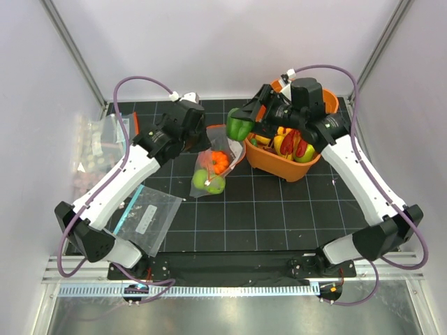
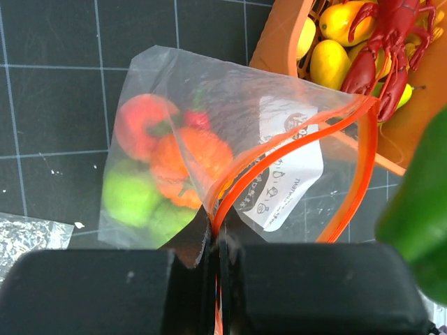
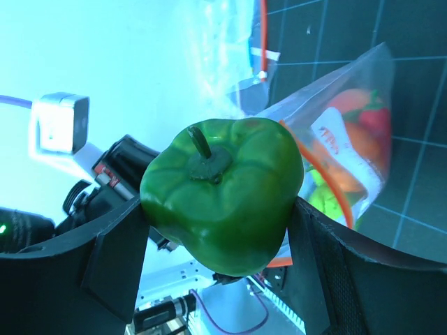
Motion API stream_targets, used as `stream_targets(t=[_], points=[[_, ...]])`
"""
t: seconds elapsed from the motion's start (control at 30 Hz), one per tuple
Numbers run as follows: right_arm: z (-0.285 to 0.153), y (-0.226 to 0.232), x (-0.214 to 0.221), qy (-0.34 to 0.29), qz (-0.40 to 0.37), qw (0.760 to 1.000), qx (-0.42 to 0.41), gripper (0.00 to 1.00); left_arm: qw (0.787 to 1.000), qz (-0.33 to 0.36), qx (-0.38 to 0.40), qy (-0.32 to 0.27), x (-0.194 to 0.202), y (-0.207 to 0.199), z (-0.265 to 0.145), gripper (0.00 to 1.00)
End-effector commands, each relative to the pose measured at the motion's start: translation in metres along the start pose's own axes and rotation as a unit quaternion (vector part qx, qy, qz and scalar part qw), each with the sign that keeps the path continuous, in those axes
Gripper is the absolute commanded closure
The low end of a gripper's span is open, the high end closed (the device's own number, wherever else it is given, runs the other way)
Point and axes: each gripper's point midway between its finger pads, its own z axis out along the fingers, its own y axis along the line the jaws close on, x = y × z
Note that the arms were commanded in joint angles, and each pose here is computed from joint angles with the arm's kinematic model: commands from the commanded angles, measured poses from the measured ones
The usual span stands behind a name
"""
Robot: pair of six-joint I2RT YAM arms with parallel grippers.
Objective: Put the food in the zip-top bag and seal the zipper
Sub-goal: Pick up the fake vegetable from the bin, then place the fake vegetable in the zipper food storage bag.
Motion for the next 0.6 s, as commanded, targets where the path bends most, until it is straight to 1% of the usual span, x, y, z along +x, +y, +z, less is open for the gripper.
stream_targets(t=[0.0,0.1,0.13,0.33,0.4,0.43,0.5,0.57], points=[[-0.009,0.016,-0.003,-0.031,0.007,0.999,-0.041,0.99,0.999,0.004,0.034,-0.022,-0.019,-0.012,-0.016,0.97],[-0.011,0.014,0.004,-0.041,-0.017,0.999,-0.032,0.99,0.999,0.001,0.036,-0.019,-0.02,-0.01,-0.016,0.96],[-0.012,0.013,0.004,-0.05,-0.039,0.998,-0.026,0.99,0.999,-0.004,0.034,-0.018,-0.021,-0.008,-0.015,0.96],[-0.005,0.015,0.019,-0.044,-0.088,0.995,-0.008,0.99,0.998,-0.038,0.055,0.015,-0.023,-0.016,-0.01,0.98],[-0.001,0.015,0.02,-0.057,-0.113,0.992,0.003,0.99,0.997,-0.043,0.064,0.02,-0.023,-0.02,-0.009,0.99],[0.001,0.018,0.027,-0.056,-0.127,0.99,0.005,0.99,0.996,-0.052,0.065,0.025,-0.021,-0.022,-0.005,0.99],[0.002,0.007,0.023,-0.08,-0.149,0.985,0.04,0.99,0.995,-0.062,0.075,0.03,-0.022,-0.027,-0.003,0.99],[0.006,-0.001,0.025,-0.086,-0.162,0.981,0.055,0.99,0.993,-0.075,0.087,0.041,-0.021,-0.032,-0.001,0.99]])
